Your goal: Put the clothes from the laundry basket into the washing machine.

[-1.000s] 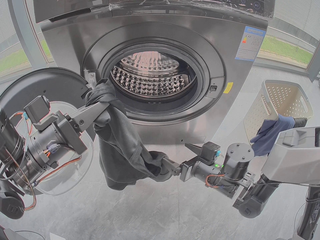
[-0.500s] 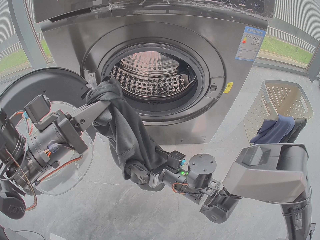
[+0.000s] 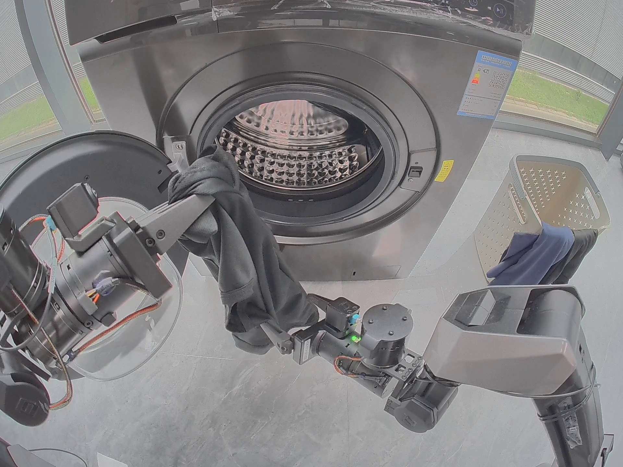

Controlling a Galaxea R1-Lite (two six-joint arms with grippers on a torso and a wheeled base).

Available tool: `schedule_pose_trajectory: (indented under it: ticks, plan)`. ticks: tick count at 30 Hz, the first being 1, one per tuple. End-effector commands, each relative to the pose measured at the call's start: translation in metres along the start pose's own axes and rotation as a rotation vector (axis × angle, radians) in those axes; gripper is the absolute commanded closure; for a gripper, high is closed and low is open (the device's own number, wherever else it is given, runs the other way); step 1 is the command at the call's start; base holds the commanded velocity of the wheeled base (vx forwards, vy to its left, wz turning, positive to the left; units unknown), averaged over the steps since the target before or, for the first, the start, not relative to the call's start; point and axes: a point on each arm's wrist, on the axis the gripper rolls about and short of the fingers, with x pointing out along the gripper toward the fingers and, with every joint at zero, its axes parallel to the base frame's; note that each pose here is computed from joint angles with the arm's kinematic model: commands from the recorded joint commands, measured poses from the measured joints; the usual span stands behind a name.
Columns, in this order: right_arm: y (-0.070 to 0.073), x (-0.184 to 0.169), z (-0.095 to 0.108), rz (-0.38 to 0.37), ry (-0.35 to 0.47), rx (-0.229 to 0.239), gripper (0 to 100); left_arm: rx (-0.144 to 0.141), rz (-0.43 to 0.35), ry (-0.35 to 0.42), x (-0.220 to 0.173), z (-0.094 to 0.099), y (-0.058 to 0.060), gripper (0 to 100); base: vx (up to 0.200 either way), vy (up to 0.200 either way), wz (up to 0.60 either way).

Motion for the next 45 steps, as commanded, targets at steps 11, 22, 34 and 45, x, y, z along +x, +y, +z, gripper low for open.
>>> schedule_pose_trajectory:
  ticks: [11,22,34,45]
  plan:
    - [-0.014,0.053,-0.026,0.000,-0.051,-0.031,0,0.000,-0.013,-0.003,-0.001,0.000,-0.002,100,0.000,0.000,0.00]
    - [-0.018,0.082,-0.037,0.004,-0.106,-0.041,0,-0.004,-0.047,-0.021,-0.001,0.000,-0.008,100,0.000,0.000,0.00]
    - [-0.062,0.057,0.041,-0.127,-0.215,-0.029,100,0.002,0.055,0.013,0.004,-0.010,0.013,100,0.000,0.000,0.00]
    - [-0.064,-0.015,0.152,-0.175,-0.339,-0.034,100,0.014,0.124,0.105,0.000,-0.032,0.030,100,0.000,0.000,0.00]
